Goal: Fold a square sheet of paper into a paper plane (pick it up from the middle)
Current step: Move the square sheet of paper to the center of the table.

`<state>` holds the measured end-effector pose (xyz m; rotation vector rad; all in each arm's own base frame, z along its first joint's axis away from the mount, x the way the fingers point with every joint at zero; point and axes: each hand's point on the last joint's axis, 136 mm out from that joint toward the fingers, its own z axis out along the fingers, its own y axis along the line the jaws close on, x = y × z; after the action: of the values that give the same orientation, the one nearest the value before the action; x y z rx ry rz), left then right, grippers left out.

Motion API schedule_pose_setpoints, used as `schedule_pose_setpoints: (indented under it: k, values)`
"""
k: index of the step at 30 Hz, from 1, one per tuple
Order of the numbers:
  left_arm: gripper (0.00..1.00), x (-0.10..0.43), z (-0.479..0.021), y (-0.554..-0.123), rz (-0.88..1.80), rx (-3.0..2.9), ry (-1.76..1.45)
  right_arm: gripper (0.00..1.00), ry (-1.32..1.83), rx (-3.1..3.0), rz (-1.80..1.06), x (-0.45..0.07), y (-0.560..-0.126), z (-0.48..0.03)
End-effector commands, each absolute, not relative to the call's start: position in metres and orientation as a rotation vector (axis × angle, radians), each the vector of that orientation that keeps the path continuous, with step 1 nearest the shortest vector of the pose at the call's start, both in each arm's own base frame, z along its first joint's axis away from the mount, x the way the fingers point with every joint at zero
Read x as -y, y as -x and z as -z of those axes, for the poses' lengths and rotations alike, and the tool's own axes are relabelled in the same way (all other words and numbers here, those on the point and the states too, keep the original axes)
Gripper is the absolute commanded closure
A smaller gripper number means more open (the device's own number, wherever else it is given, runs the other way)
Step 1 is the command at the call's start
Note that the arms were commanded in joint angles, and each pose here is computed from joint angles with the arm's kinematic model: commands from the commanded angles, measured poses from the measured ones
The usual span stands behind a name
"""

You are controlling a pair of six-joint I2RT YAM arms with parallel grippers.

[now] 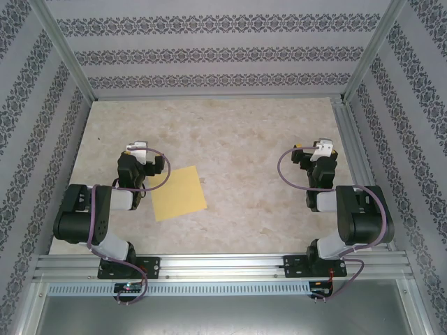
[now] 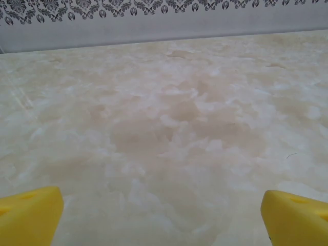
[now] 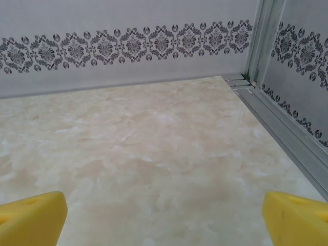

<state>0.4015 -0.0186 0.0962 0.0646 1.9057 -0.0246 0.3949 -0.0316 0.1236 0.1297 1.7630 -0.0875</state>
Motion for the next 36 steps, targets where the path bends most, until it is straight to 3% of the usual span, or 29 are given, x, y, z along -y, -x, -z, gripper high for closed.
schedule_pose_setpoints:
  k: [1,26,36]
  values:
    - [0.00,0.021,-0.102,-0.407,0.011,-1.887,-0.075,0.02,-0.139,-1.739,0.069,0.031,-0.395,-0.128]
    - [0.00,0.017,-0.104,-0.407,-0.002,-1.890,-0.057,0.02,-0.075,-1.737,0.028,0.020,-0.400,-0.132]
    - [0.00,0.002,-0.149,-0.410,-0.011,-2.004,0.123,0.02,-0.198,-1.800,0.111,0.017,-0.393,-0.189]
